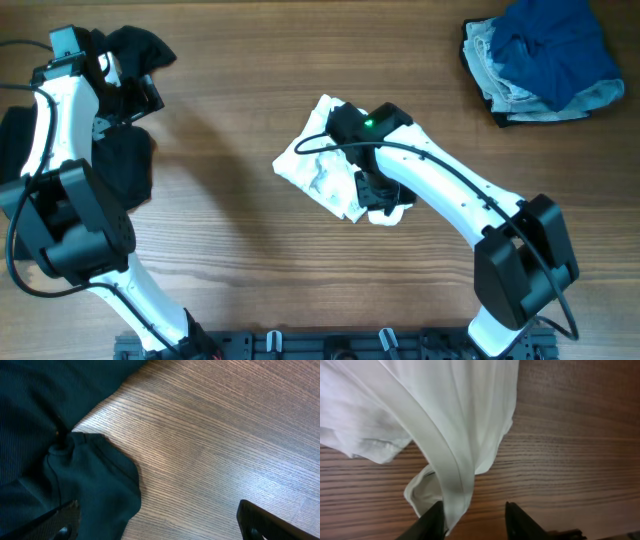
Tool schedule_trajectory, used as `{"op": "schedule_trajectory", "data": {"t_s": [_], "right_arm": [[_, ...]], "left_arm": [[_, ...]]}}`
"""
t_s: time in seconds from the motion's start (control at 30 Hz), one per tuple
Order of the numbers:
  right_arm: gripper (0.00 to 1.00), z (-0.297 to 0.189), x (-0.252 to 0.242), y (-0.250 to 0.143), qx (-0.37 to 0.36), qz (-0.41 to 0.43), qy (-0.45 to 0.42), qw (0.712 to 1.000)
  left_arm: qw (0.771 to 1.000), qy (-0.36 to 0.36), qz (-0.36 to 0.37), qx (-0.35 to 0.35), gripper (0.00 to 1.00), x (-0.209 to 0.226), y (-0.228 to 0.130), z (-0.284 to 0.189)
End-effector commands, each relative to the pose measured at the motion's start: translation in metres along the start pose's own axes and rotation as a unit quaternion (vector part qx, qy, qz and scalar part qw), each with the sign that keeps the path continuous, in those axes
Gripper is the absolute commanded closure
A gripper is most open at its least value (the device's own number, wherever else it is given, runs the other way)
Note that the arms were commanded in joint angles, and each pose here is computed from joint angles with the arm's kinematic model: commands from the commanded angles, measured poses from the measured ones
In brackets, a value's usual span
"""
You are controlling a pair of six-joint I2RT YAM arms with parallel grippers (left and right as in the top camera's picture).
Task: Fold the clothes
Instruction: 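Press the folded bundle flat with the right gripper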
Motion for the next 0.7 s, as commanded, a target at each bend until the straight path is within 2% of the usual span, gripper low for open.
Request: {"op": "schedule_trajectory", "data": {"t_s": [0.0,0.07,0.13,0.27,0.5,0.67], "right_arm": [[0.5,-0.04,0.015,0.031,-0.065,-0.006,0.056,0.996],[0.41,-0.066,0.031,0.05,-0.109,-0.027,0.107,0.988],[0.37,-0.083,0.049,0.067,-0.151,-0.052,0.153,0.975],[0.37,-0.087,0.077,0.09,-0.195,-0.09,0.197,0.957],[0.39,-0.038,0.098,0.098,-0.165,-0.166,0.162,0.959],[0.48,-0.012,0.109,0.103,-0.149,-0.182,0.15,0.96]], "left_arm": [[1.0,-0.004,-0.001,-0.001,0.0,-0.001,0.002,0.003],[1.0,-0.004,-0.001,-0.001,0.0,-0.001,0.002,0.003],[1.0,-0.004,-0.001,-0.001,0.0,-0.001,0.002,0.003],[1.0,-0.004,-0.001,-0.001,0.0,-0.001,0.002,0.003],[1.0,-0.004,-0.001,-0.001,0.0,-0.001,0.002,0.003],[1.0,-0.004,-0.001,-0.001,0.0,-0.001,0.002,0.003]]}}
Point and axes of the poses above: each gripper's point midway between its finger pads, its own z axis out along the fingers, its own x axis along the line the jaws close on, y = z × x, the point moved 2 cm from there along -z, back along the fingers, and after that the axes turned 12 degrees about z, right-handed, at the moved point
